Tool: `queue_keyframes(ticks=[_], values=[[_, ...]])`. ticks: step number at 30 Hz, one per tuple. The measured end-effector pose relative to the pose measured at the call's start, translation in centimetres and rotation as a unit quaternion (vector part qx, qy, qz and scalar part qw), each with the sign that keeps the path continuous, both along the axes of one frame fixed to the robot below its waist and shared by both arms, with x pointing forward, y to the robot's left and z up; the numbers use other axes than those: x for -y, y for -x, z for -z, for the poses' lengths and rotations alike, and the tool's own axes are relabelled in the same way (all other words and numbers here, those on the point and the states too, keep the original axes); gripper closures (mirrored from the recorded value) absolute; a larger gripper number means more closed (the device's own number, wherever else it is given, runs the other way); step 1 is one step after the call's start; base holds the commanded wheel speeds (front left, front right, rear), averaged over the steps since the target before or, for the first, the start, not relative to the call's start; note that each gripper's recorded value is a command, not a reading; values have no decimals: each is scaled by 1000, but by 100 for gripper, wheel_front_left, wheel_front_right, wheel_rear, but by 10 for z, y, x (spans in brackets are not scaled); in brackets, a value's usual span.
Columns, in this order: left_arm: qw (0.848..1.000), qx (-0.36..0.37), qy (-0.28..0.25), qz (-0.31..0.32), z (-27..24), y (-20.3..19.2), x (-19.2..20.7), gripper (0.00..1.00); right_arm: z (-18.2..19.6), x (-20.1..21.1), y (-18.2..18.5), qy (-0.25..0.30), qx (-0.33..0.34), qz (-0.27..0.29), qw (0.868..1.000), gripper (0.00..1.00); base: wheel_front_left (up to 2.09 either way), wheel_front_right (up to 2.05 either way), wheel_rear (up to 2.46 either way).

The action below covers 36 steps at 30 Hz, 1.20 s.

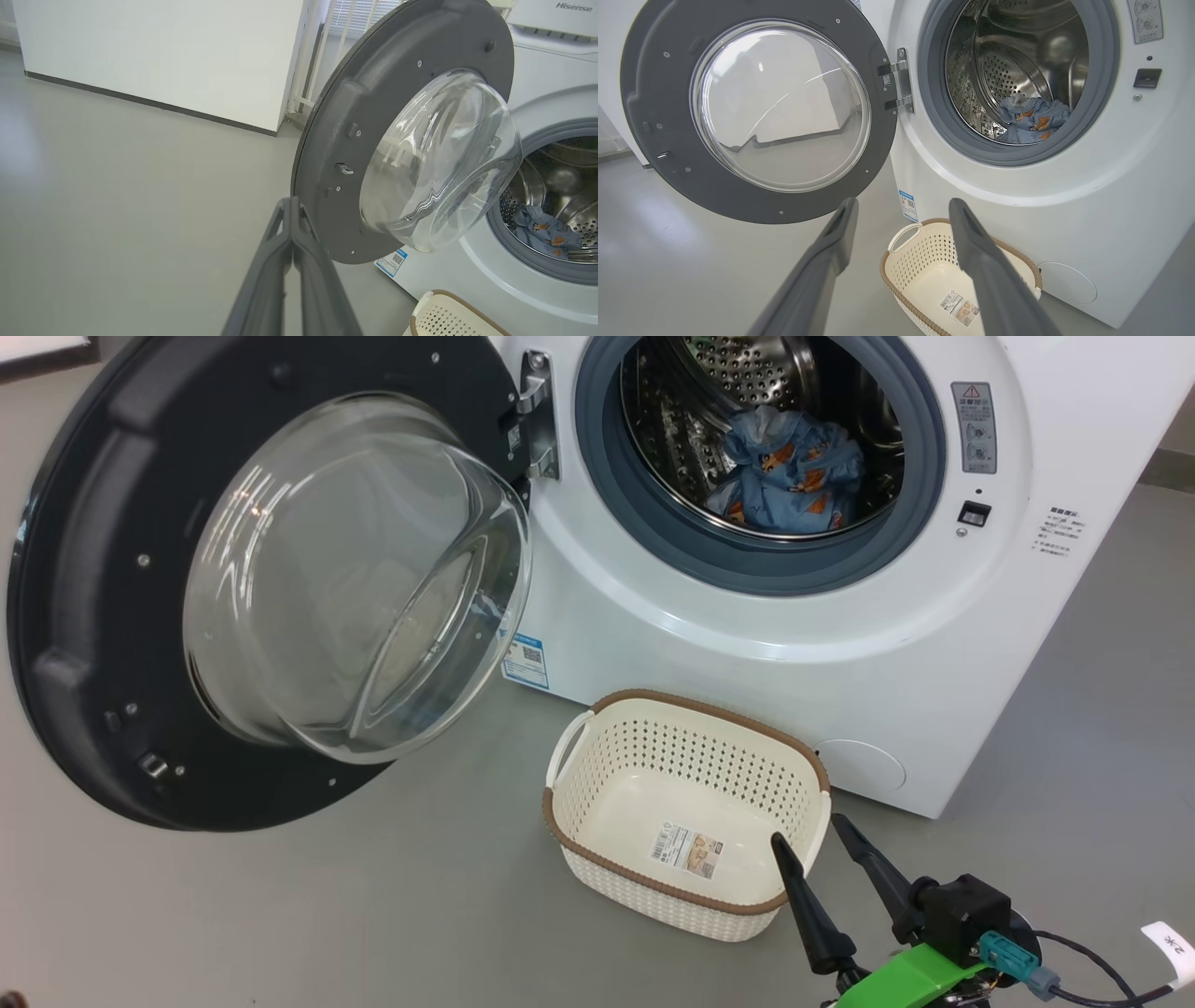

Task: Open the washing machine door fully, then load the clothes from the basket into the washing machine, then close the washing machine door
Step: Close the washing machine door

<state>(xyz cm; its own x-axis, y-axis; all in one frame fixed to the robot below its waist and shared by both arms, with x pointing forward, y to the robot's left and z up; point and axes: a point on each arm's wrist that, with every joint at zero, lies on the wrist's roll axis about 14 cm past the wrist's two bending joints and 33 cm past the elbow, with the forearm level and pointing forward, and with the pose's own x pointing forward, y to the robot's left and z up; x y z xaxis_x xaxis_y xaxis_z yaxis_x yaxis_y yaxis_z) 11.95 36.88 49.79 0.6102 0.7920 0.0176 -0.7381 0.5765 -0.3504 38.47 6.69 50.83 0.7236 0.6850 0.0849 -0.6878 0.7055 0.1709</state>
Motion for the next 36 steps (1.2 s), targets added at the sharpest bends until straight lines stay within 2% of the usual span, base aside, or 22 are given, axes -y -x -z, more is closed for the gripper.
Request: queue_keyframes(ticks=[10,20,27,31,36], values=[[996,86,-37,-1,-43,-12,-56,100,5,14,-2,1,-7,20,1000,0,0,0,0],[985,174,-1,-9,-83,-29,-118,100,9,27,-3,1,-13,37,999,0,0,0,0],[956,268,116,-1,-92,-60,-150,100,15,37,-7,11,-16,50,999,0,0,0,0],[940,290,177,25,-93,-83,-160,100,19,44,-10,14,-20,61,998,0,0,0,0],[907,333,254,33,-87,-103,-170,100,22,54,-14,19,-27,75,997,0,0,0,0]])
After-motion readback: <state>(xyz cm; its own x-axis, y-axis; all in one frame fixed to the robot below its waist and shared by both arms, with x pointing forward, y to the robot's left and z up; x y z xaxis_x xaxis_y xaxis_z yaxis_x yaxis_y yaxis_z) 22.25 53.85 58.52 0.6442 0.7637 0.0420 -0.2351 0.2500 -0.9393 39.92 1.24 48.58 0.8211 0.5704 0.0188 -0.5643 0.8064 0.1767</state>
